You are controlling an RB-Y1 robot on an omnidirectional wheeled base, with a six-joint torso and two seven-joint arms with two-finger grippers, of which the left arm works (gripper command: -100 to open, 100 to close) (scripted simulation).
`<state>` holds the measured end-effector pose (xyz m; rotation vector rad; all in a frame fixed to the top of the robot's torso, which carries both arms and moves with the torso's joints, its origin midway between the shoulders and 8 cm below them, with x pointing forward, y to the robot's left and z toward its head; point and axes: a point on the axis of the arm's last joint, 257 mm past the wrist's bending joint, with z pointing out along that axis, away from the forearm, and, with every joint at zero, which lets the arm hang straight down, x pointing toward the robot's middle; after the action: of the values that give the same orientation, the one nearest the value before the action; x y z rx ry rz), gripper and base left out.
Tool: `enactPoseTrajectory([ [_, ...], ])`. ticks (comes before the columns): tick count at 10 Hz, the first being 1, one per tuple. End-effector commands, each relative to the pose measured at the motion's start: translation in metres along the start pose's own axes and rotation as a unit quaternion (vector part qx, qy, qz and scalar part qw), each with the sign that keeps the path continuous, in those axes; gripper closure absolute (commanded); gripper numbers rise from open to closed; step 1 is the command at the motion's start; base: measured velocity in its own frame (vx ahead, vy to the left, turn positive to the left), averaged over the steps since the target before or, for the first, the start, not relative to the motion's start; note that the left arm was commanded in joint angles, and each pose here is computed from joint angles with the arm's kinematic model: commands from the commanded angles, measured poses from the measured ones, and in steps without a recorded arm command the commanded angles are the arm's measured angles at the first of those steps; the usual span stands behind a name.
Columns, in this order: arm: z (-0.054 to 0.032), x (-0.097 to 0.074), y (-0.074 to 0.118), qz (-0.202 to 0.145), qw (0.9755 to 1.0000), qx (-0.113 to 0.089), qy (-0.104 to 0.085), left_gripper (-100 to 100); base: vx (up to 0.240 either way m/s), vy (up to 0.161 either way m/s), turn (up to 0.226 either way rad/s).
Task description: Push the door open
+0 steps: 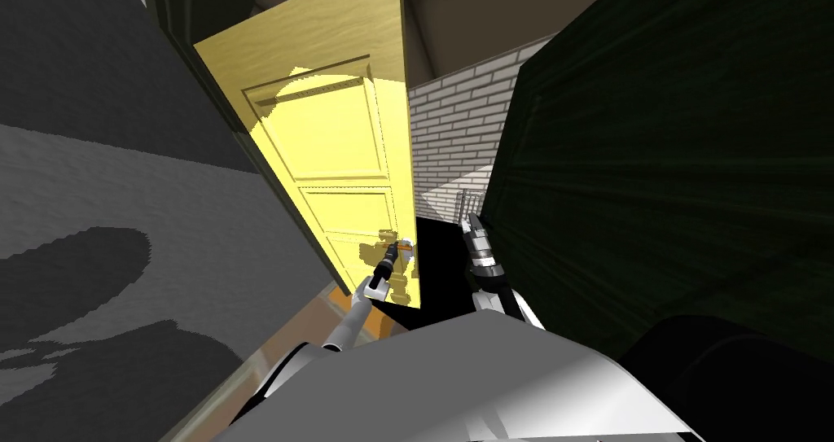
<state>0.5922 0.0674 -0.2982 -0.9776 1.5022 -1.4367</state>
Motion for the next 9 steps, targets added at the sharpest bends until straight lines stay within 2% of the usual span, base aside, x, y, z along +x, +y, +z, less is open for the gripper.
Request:
enactPoseTrajectory([
  [1,-0.0005,-0.023,-0.002,0.004,0.9998,0.004,-0.019,100,0.132,-0.088,0.062],
  [6,-0.0035,-0.053,-0.002,0.000,0.9987,0.004,-0.051,100,0.117,-0.148,0.065],
  [9,-0.0049,-0.065,-0.003,-0.005,0.9978,0.004,-0.067,100,0.133,-0.163,0.079],
])
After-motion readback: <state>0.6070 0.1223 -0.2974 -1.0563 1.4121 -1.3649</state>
